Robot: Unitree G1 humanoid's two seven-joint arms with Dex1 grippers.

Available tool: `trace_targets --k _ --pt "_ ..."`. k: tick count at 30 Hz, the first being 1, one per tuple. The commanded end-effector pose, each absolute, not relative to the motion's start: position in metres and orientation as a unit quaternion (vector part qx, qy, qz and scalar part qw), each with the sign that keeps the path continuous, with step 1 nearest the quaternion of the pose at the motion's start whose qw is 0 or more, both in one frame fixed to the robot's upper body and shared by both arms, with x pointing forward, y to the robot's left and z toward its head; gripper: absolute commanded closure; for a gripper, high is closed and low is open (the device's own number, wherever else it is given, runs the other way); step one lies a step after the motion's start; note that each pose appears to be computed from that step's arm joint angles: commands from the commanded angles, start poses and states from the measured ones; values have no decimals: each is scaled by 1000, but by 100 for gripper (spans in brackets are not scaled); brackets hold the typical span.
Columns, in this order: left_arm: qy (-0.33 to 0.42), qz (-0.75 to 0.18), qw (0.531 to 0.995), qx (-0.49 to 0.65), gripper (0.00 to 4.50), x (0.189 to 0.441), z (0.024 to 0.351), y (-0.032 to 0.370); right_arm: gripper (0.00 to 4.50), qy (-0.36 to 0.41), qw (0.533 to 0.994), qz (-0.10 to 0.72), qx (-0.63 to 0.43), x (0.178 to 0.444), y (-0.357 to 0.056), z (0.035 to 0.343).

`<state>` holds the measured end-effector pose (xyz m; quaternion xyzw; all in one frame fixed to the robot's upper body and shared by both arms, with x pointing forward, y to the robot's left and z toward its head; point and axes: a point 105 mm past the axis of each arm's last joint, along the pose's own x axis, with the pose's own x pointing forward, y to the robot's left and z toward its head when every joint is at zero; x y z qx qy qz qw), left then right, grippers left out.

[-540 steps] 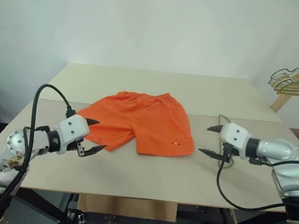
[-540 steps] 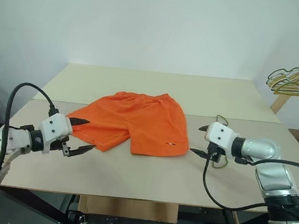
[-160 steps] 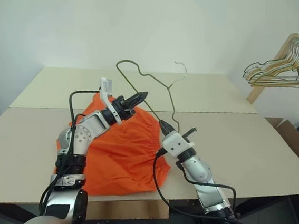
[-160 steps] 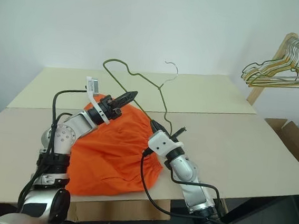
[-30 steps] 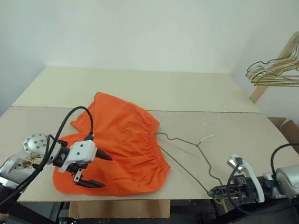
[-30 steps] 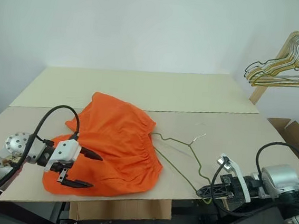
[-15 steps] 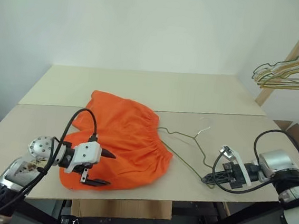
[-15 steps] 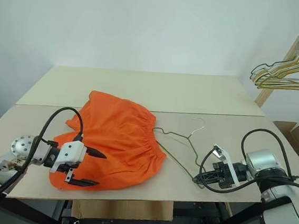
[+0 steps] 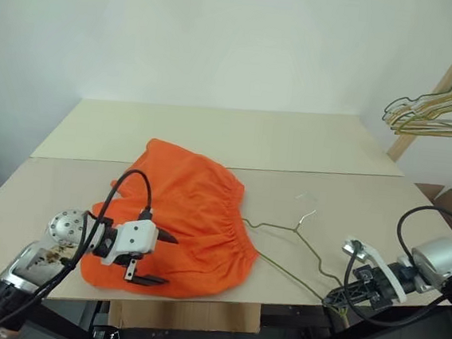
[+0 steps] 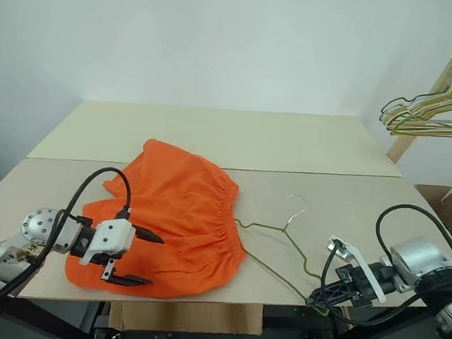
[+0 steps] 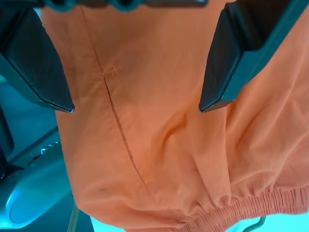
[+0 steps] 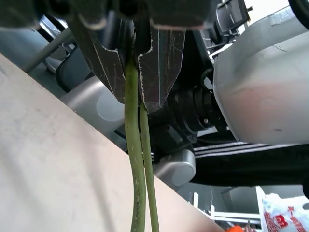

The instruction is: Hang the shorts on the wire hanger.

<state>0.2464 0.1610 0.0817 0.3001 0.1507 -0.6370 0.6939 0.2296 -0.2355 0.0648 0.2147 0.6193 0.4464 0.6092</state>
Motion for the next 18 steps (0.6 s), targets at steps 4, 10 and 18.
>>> trace_targets --k 4,10,18 --pt "131 -638 691 314 1 253 86 155 450 580 622 465 246 258 -223 80" --pt "130 -636 692 316 1 253 85 155 450 571 621 480 239 273 -207 75" --pt "134 -628 698 316 1 249 81 157 450 541 644 475 260 299 -195 77"
